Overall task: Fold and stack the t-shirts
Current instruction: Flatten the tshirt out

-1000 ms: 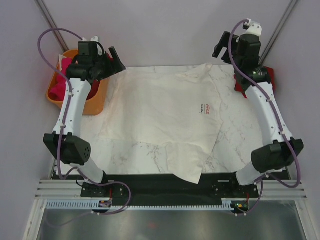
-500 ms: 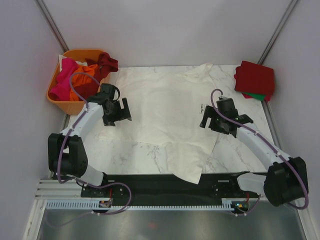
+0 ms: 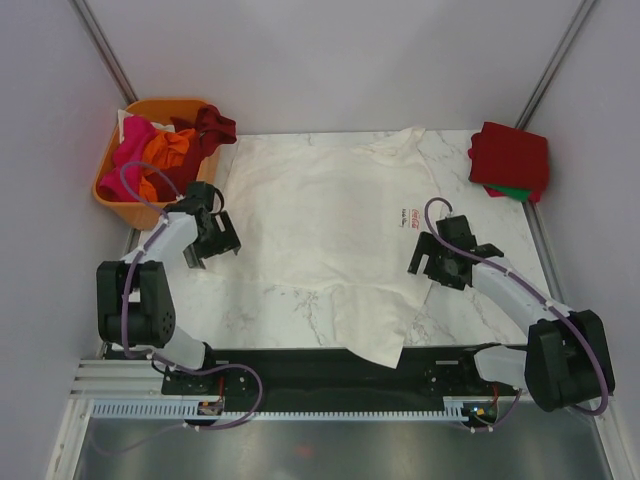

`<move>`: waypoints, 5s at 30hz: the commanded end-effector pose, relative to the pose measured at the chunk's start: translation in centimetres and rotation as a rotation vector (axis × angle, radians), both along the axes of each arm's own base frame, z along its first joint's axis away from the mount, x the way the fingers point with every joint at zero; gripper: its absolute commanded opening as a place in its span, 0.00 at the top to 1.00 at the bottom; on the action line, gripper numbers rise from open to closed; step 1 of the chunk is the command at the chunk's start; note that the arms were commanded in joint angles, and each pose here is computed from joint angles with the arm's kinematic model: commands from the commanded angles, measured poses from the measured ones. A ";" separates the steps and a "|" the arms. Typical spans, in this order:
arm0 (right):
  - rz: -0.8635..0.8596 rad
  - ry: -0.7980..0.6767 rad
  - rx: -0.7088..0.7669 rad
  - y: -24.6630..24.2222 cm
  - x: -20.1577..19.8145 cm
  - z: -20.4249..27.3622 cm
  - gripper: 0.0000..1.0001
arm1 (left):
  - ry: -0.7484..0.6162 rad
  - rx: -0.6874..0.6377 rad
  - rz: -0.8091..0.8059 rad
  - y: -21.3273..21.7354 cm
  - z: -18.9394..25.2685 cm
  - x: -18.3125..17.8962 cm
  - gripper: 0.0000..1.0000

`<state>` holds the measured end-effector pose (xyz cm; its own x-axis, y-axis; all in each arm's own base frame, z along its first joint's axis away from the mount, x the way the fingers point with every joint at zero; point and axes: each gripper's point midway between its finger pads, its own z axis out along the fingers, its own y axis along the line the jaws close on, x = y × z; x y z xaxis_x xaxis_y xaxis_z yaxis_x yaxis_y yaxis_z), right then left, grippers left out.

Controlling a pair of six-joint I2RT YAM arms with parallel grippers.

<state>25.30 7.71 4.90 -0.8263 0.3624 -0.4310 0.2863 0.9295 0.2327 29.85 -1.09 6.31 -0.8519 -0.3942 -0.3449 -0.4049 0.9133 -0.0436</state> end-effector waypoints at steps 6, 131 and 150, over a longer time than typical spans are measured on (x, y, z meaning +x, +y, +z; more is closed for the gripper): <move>0.050 -0.044 0.090 1.8 2.0 -0.9 0.06 | 0.114 0.018 0.105 1.6 -3.4 -0.1 0.03; -0.164 -0.326 0.094 -1.5 39.1 1.1 1.00 | -0.474 -0.364 -0.247 -6.6 12.8 -9.1 0.26; 0.004 -0.984 0.951 8.4 47.3 12.2 0.02 | -0.475 -0.358 -0.230 -6.3 12.7 -8.9 0.26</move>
